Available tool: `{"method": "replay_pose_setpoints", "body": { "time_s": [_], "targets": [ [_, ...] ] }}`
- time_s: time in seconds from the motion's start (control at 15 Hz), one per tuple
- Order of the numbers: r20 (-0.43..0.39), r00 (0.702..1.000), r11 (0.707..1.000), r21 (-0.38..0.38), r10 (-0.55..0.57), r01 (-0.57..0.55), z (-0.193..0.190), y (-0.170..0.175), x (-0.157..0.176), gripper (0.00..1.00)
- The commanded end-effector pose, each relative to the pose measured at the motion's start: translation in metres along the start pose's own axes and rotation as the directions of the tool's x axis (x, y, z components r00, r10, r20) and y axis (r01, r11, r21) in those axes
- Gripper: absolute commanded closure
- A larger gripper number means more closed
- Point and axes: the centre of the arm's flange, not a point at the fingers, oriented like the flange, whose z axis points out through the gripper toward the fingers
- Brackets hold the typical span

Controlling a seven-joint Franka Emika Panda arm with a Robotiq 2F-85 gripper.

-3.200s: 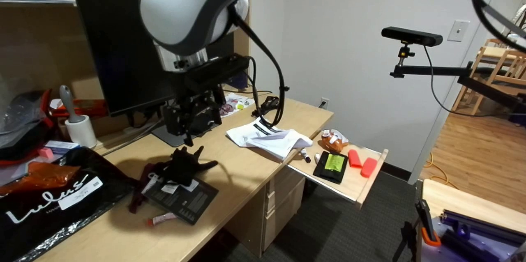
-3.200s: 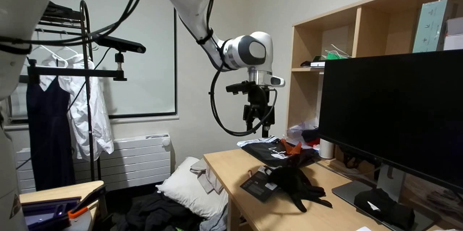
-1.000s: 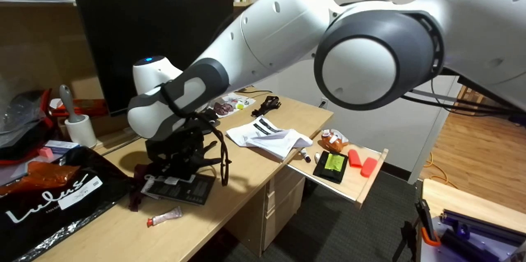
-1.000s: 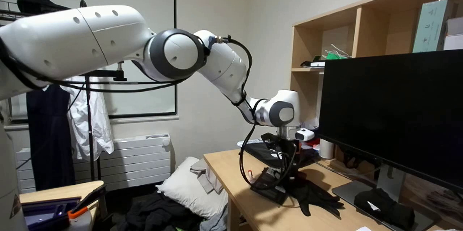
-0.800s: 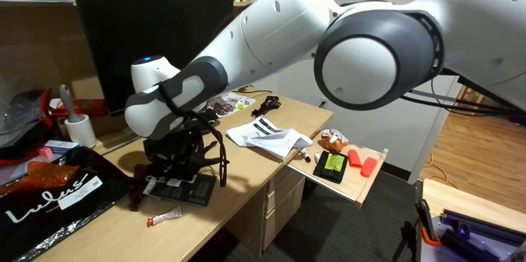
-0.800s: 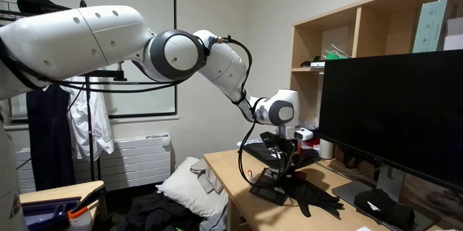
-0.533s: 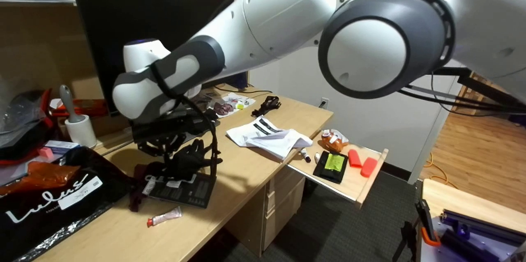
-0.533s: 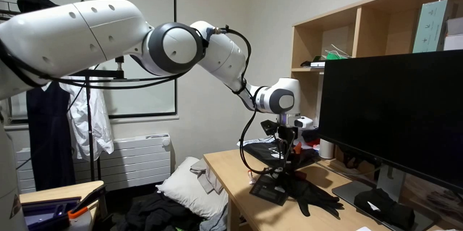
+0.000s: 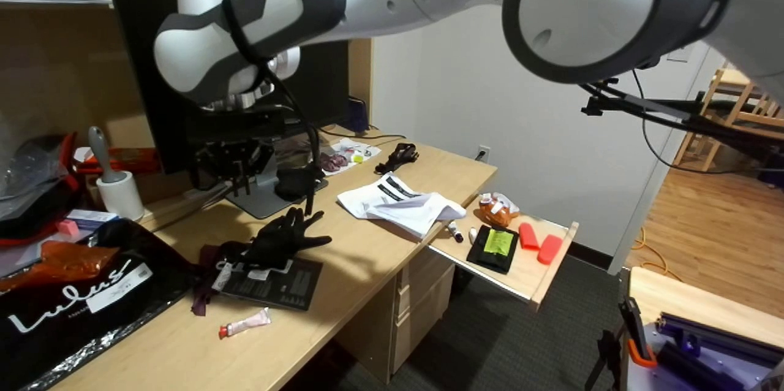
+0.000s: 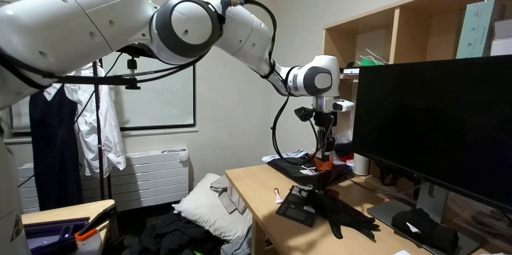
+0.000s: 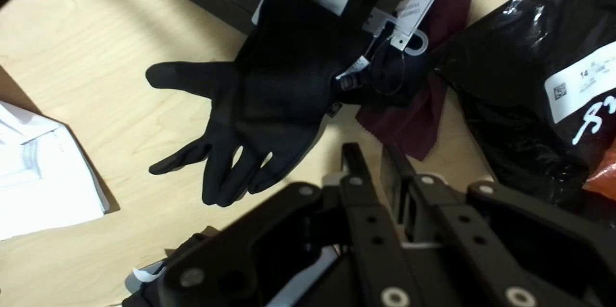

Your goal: Move the black gloves to the right then move the white object to the right then move the purple cloth to the right

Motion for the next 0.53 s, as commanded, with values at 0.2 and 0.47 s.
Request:
{"method": "replay_pose_setpoints", "body": {
  "time_s": [0.2, 0.47],
  "targets": [
    [0.078, 0.989, 0.992, -0.036, 0.127, -0.124, 0.029, 0.010, -0.005, 0.34],
    [0.085, 0.942, 0.945, -0.070, 0.323, -0.318, 0.067, 0.012, -0.007, 0.08]
  ]
}}
